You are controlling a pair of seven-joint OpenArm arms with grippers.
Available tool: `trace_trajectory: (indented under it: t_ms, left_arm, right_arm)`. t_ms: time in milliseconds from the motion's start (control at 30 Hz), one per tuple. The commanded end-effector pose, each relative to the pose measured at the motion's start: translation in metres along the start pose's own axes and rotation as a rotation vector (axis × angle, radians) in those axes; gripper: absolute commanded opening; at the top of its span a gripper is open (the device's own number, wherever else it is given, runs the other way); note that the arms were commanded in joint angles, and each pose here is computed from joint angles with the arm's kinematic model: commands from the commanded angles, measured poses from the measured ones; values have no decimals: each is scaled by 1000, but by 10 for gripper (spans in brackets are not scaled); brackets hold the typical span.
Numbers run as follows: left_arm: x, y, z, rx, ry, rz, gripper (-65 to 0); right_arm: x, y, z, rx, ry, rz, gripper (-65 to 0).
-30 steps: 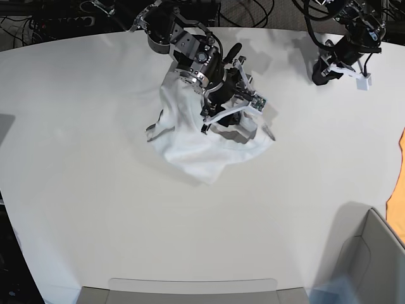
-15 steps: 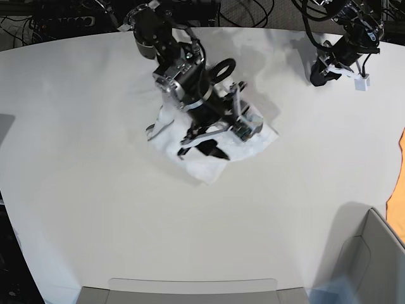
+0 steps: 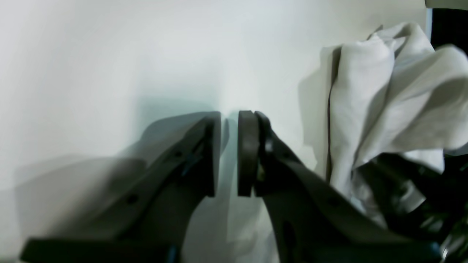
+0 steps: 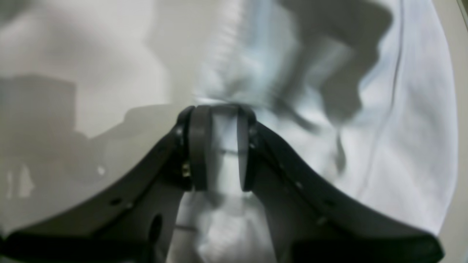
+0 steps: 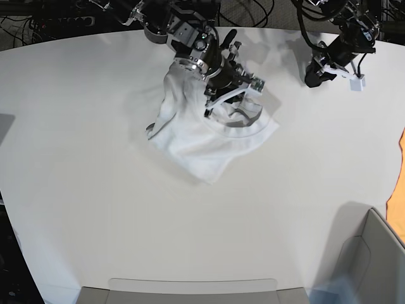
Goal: Fold the T-shirt properly
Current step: 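Drag and flip the bundle with the right gripper, folding it over itself, then release the bundle with the right gripper and withdraw it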
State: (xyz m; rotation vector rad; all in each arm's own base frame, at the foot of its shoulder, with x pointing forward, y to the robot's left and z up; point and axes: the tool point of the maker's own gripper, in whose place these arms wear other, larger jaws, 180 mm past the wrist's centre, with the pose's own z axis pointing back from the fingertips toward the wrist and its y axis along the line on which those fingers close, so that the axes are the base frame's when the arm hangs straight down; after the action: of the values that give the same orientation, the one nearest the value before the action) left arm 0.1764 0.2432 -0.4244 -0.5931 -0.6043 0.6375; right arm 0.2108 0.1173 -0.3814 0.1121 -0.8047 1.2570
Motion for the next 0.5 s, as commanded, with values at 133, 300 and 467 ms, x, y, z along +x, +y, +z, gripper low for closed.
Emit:
trace_trajectory:
  t_ms: [133, 300, 467]
  left_arm:
    - [2, 2, 4, 12, 0, -19, -564]
    - [-3, 5, 6, 19, 8, -16, -564]
    - [-6, 3, 5, 13, 9, -7, -564]
  right_arm:
    - [68, -40, 18, -102, -190, -43, -520]
    - [97, -85, 21, -191, -280, -88, -521]
    - [68, -100, -23, -176, -134, -58, -522]
